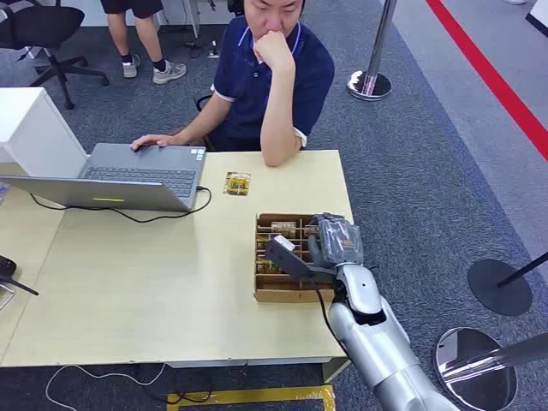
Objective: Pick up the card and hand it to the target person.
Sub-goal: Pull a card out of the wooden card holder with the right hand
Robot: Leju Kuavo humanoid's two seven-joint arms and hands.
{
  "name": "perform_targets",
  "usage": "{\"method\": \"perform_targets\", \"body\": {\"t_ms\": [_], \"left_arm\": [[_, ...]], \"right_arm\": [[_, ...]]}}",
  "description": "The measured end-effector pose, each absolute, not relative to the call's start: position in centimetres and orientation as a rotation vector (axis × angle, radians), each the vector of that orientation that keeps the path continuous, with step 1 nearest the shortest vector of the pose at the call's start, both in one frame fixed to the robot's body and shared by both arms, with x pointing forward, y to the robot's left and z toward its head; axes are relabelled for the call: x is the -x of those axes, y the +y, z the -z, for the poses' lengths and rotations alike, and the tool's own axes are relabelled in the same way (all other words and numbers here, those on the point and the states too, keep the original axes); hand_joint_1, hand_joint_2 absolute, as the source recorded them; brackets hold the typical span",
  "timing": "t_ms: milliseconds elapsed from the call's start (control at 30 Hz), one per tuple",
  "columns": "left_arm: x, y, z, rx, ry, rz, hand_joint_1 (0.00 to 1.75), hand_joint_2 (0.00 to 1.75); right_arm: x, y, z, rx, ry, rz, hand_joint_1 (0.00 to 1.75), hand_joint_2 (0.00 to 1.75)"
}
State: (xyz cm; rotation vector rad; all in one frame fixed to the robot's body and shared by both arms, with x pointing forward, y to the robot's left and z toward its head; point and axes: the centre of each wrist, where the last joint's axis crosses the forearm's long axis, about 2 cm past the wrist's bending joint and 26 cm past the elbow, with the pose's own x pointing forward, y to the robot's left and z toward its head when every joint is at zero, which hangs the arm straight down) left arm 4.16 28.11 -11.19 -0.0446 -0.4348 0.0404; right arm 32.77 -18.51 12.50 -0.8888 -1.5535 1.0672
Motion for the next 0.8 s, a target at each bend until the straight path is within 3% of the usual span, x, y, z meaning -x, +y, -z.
{"method": "perform_targets", "body": {"t_ms": [167, 467, 667, 800], "left_arm": [[-4.16, 28.11, 11.19, 0.044, -0.433, -0.040, 0.00, 0.00], [-4.16, 28.11, 11.19, 0.045, -0.431, -0.040, 0.00, 0.00], [-4.16, 28.11, 11.19, 0.045, -0.431, -0.040, 0.00, 0.00], [-4.16, 28.11, 11.19, 0.045, -0.432, -0.040, 0.00, 0.00]], "right_arm": [[-32.81, -18.51, -12.52, 0.891, -1.555, -1.066, 1.34, 1.75], [-32.88, -18.49, -12.61, 0.893, -1.558, -1.065, 1.17, 1.75], [-32.88, -18.48, -12.62, 0.893, -1.559, -1.065, 1.26, 1.75], [-32.89, -18.46, -12.66, 0.893, -1.560, -1.065, 1.44, 1.75]]}}
